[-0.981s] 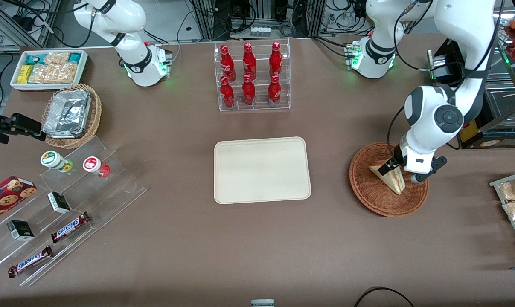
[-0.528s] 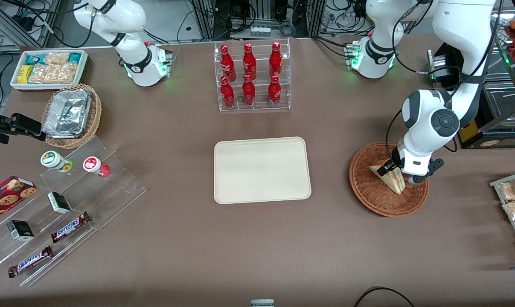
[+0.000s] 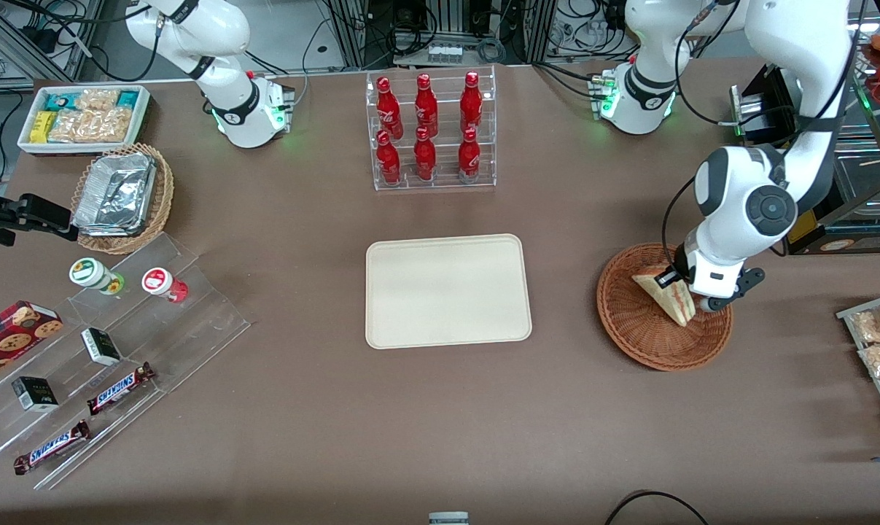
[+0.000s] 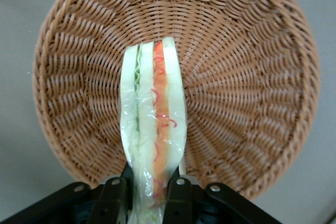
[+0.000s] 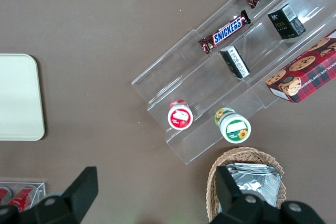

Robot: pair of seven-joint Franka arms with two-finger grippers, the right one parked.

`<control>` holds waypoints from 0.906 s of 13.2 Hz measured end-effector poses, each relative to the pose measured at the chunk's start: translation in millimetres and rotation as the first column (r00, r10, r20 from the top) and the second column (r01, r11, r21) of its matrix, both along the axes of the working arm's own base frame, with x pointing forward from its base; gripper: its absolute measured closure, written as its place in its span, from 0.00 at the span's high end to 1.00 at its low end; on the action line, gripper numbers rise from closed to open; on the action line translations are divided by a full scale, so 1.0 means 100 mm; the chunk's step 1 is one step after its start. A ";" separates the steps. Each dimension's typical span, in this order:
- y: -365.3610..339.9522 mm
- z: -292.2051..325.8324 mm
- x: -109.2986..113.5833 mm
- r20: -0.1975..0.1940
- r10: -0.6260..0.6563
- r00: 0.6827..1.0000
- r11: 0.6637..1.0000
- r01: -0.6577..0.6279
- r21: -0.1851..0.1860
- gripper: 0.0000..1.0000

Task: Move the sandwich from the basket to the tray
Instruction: 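Lift the sandwich and carry it with the left gripper over the tray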

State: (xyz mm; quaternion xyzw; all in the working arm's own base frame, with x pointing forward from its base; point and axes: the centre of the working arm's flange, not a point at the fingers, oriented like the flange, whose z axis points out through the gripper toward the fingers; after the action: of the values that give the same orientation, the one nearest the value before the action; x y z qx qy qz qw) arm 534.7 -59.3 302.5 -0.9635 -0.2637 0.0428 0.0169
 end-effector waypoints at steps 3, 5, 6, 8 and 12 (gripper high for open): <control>-0.31 0.47 0.14 -0.048 -0.112 0.993 0.994 0.112 -0.007 0.15; -0.60 0.70 0.17 -0.059 -0.197 0.979 0.980 0.196 -0.019 0.15; -0.79 0.77 0.16 -0.053 -0.232 0.971 0.973 0.231 -0.025 0.15; -1.20 0.82 0.10 -0.041 -0.303 0.952 0.953 0.302 -0.039 0.15; -1.86 0.78 0.11 -0.028 -0.400 0.916 0.914 0.396 -0.086 0.15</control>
State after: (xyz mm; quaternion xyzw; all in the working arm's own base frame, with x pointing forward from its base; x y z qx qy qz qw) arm 545.8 -244.9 380.7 -0.9957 -0.0597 0.0703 -0.0067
